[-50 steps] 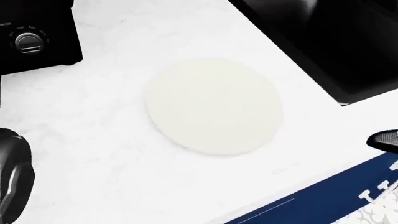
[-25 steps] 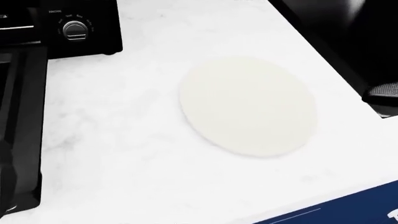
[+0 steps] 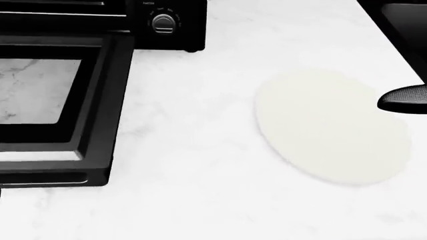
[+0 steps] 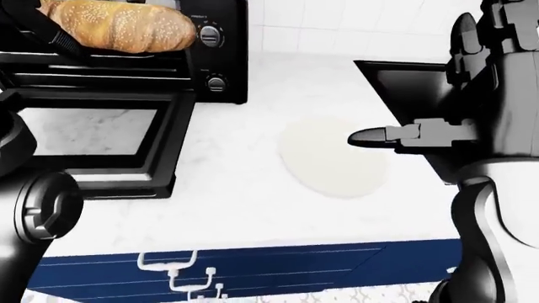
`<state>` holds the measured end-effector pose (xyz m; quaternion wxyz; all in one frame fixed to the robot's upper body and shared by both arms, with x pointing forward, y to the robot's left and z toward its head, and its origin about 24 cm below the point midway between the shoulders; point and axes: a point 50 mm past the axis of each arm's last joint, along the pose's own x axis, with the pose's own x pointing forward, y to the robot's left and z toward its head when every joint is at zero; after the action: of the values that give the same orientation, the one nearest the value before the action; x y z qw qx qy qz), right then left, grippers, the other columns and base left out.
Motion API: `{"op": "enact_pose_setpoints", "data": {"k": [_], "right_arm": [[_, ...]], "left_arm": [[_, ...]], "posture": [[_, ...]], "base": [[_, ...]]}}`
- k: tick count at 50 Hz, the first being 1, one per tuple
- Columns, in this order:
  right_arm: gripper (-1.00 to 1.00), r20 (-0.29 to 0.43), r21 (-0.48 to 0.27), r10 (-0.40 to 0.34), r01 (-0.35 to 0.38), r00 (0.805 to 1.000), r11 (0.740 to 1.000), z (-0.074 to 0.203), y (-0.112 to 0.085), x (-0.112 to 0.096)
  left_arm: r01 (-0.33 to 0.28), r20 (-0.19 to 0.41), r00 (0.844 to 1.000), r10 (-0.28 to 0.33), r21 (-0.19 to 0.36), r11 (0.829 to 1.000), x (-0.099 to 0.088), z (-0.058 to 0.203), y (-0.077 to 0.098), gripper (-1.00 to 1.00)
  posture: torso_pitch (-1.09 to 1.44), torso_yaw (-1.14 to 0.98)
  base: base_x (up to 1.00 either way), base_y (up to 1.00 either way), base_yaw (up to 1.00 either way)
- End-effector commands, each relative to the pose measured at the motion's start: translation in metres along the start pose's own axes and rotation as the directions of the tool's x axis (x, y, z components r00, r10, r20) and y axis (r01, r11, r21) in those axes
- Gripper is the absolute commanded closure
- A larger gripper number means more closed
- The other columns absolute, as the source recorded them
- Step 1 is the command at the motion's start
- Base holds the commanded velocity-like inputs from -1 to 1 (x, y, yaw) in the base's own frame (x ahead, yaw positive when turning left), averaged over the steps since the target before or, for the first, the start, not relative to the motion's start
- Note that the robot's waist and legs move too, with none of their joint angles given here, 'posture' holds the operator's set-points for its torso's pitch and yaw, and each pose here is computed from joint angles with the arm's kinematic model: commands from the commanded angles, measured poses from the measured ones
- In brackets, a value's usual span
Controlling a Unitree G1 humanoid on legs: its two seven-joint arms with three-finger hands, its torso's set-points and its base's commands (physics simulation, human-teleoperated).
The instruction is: Place the baguette on the tray of the toaster oven.
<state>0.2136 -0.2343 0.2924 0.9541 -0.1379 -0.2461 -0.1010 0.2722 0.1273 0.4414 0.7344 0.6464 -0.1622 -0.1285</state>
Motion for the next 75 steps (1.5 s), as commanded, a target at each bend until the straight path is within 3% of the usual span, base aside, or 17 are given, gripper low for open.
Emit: {"op": "enact_pose_setpoints", "data": {"k": [1, 23, 24, 32, 53, 75], "right_arm": [[-1.0, 0.065, -0.017, -0.026, 0.027, 0.998, 0.999, 0.011, -0.004, -0.001], [-1.0, 0.057, -0.018, -0.032, 0.033, 0.998, 0.999, 0.006, -0.004, -0.005], [-1.0, 0.056, -0.017, -0.032, 0.033, 0.998, 0.999, 0.006, -0.004, -0.006], [-1.0, 0.05, -0.017, -0.031, 0.032, 0.998, 0.999, 0.003, -0.003, -0.007], [-1.0, 0.044, -0.018, -0.025, 0.026, 0.999, 1.0, 0.001, 0.0, -0.002], [-1.0, 0.036, -0.019, -0.023, 0.024, 0.999, 1.0, -0.004, 0.002, -0.004]], "left_arm": [[-0.084, 0.019, 0.996, 0.084, 0.023, 0.996, -0.007, 0.005, 0.013, 1.0], [-0.095, 0.018, 0.995, 0.095, 0.009, 0.995, 0.001, 0.0, 0.01, 1.0], [-0.075, 0.002, 0.997, 0.075, 0.006, 0.997, 0.001, -0.002, 0.007, 1.0], [-0.087, -0.009, 0.996, 0.087, 0.001, 0.996, 0.006, -0.008, 0.006, 1.0], [-0.111, -0.064, 0.992, 0.11, -0.007, 0.994, 0.039, -0.038, 0.007, 1.0], [-0.168, -0.149, 0.974, 0.169, 0.02, 0.986, 0.047, -0.069, 0.01, 1.0]], "posture": [[0.0, 0.0], [0.0, 0.0], [0.0, 0.0], [0.0, 0.04], [0.0, 0.15], [0.0, 0.2]], "base": [[0.0, 0.0, 0.0], [0.0, 0.0, 0.0], [0.0, 0.0, 0.0], [0.0, 0.0, 0.0], [0.0, 0.0, 0.0], [0.0, 0.0, 0.0]]}}
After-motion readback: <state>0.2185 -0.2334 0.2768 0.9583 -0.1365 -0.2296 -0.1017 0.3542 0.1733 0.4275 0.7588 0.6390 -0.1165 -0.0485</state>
